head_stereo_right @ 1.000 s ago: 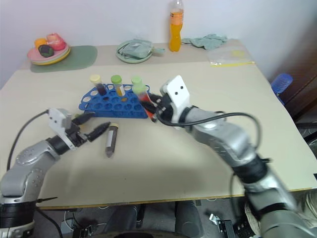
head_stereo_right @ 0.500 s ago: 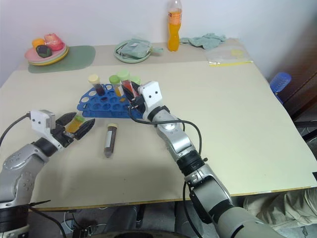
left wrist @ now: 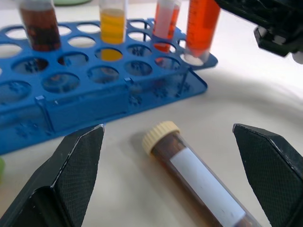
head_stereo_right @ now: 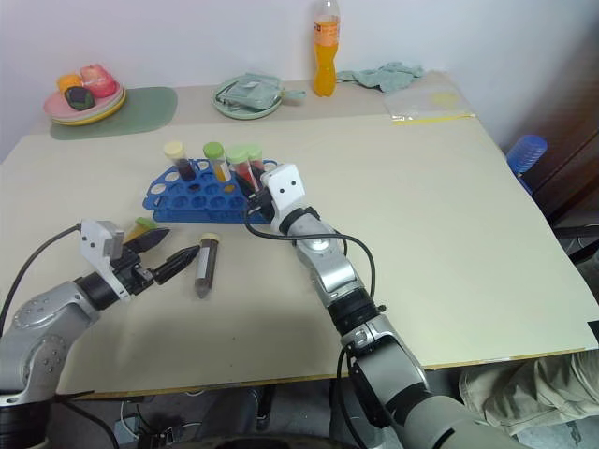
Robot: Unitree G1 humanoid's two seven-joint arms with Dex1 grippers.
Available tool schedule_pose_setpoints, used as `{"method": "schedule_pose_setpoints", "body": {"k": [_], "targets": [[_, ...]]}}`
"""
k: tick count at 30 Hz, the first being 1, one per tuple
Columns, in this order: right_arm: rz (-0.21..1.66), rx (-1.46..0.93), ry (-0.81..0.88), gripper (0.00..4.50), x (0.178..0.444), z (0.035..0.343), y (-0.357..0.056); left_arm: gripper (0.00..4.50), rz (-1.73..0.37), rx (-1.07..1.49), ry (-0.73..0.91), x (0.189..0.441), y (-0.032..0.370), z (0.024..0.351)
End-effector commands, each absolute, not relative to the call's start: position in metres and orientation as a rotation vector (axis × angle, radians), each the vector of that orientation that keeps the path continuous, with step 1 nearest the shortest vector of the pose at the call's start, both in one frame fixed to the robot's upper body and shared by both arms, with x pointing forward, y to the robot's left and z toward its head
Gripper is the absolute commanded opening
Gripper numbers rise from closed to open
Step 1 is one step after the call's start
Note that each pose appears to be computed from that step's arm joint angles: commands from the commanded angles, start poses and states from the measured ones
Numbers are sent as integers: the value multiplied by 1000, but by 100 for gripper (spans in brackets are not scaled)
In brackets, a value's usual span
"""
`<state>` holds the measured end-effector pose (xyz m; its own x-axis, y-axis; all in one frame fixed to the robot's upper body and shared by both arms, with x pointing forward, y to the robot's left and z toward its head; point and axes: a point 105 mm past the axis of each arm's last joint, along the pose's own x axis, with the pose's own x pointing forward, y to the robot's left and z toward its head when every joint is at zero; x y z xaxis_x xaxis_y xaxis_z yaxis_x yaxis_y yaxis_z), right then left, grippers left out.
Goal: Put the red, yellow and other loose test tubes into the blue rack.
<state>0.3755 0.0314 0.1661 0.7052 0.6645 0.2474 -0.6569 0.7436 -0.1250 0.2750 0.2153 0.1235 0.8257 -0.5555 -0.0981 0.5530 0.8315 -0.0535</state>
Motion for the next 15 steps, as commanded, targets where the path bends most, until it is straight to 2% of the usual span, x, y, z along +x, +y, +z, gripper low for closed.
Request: {"method": "schedule_pose_setpoints", "body": {"k": [1,13,15], "targets": [[746,-21,-322,69,374,174,36,450,-618,-9,96,271,214,124],[703,-20,-320,69,381,170,35,450,-657,-2,109,271,211,114],[751,9,-311,69,377,169,38,450,-659,-4,107,272,212,113]]}}
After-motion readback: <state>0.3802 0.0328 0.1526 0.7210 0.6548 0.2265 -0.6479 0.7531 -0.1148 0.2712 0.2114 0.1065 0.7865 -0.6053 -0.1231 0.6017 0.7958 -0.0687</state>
